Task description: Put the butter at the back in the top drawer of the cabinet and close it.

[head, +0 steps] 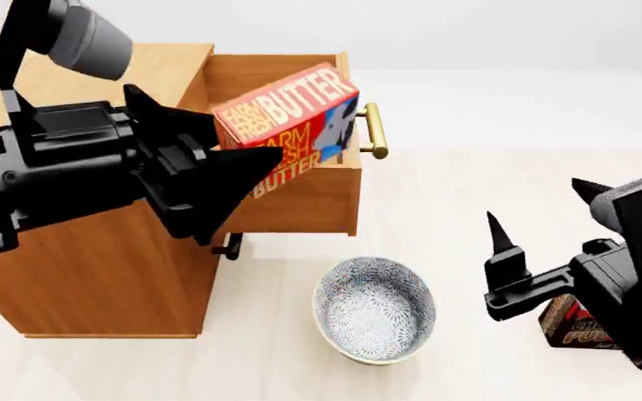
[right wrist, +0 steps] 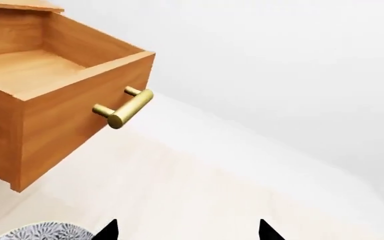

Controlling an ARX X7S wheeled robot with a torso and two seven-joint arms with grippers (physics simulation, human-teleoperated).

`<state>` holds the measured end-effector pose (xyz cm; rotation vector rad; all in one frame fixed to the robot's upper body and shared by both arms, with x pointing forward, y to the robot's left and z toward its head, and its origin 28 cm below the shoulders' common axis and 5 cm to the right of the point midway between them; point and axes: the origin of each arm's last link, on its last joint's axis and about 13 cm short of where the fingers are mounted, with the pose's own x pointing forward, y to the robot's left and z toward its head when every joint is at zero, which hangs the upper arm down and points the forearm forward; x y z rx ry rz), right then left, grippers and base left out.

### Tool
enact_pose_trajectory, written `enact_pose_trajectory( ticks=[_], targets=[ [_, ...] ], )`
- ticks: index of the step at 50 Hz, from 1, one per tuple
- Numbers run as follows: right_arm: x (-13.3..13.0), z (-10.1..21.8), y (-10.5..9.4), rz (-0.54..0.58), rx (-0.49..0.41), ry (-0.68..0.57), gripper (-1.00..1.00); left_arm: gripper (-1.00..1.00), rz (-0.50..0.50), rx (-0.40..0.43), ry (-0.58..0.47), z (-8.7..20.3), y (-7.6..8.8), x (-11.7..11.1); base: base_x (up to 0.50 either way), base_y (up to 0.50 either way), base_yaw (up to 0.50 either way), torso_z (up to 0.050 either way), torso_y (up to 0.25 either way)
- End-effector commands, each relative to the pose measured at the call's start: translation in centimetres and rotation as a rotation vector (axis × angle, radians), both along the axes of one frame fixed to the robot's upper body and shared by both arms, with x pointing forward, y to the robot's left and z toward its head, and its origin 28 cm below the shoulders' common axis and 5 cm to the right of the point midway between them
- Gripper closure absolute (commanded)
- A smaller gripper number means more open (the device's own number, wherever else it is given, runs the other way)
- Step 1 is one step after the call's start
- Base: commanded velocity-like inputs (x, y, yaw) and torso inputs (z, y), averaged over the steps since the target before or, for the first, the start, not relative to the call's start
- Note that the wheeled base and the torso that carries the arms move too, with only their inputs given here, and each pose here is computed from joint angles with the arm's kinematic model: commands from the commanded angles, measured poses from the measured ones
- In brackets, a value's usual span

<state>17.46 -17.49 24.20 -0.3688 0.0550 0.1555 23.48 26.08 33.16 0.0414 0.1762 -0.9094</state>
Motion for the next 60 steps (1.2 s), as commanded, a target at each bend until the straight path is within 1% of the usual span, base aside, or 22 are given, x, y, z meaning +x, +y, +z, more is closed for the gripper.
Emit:
enact_pose_trajectory(
  ticks=[1,5,10,14,19,29,31,32,39,47,60],
  targets=[
    [-2.6,-3.4,0.1,-0.092,0.146,-0.155,-1.0,1.0,0.126,-0.073,-0.05,4.4,-0.9,1.2,0.0,0.0,0.0,0.0,0.0],
    [-3.2,-4.0,0.2,-0.1,0.162,-0.175,-1.0,1.0,0.171,-0.065,-0.047,5.4,-1.4,2.7,0.0,0.0,0.0,0.0,0.0],
    [-4.5,-4.0,0.3,-0.118,0.206,-0.273,-1.0,1.0,0.231,-0.073,-0.038,7.0,-2.0,4.9,0.0,0.0,0.0,0.0,0.002],
    [-5.2,-4.1,0.6,-0.112,0.232,-0.318,-1.0,1.0,0.266,-0.073,-0.03,7.8,-2.3,6.2,0.0,0.0,0.0,0.0,0.0],
    [-5.6,-4.3,0.7,-0.106,0.241,-0.325,-1.0,1.0,0.314,-0.068,-0.013,8.2,-2.6,8.0,0.0,0.0,0.0,0.0,0.002],
    [-6.5,-4.5,1.3,-0.126,0.217,-0.337,-1.0,1.0,0.397,-0.045,0.005,8.9,-3.1,11.0,0.0,0.0,0.0,0.001,0.001],
    [-6.7,-4.5,1.4,-0.122,0.213,-0.34,-1.0,1.0,0.393,-0.07,0.015,9.2,-3.1,11.4,0.0,0.0,0.0,0.0,0.005],
    [-6.7,-4.5,1.5,-0.12,0.209,-0.34,-1.0,1.0,0.4,-0.069,0.014,9.2,-3.2,11.7,0.0,0.0,0.0,0.0,0.0],
    [-7.0,-4.5,1.6,-0.112,0.205,-0.343,-1.0,1.0,0.439,-0.049,0.02,9.0,-3.9,13.7,0.0,0.0,0.0,0.0,0.001],
    [-7.0,-4.3,1.7,-0.106,0.206,-0.349,-1.0,1.0,0.45,-0.036,0.034,8.3,-5.0,15.3,0.0,0.0,0.0,0.001,0.001],
    [-7.1,-4.4,1.7,-0.107,0.213,-0.359,-1.0,1.0,0.467,-0.014,0.061,6.2,-6.1,16.6,0.0,0.0,0.0,0.0,0.001]
  ],
)
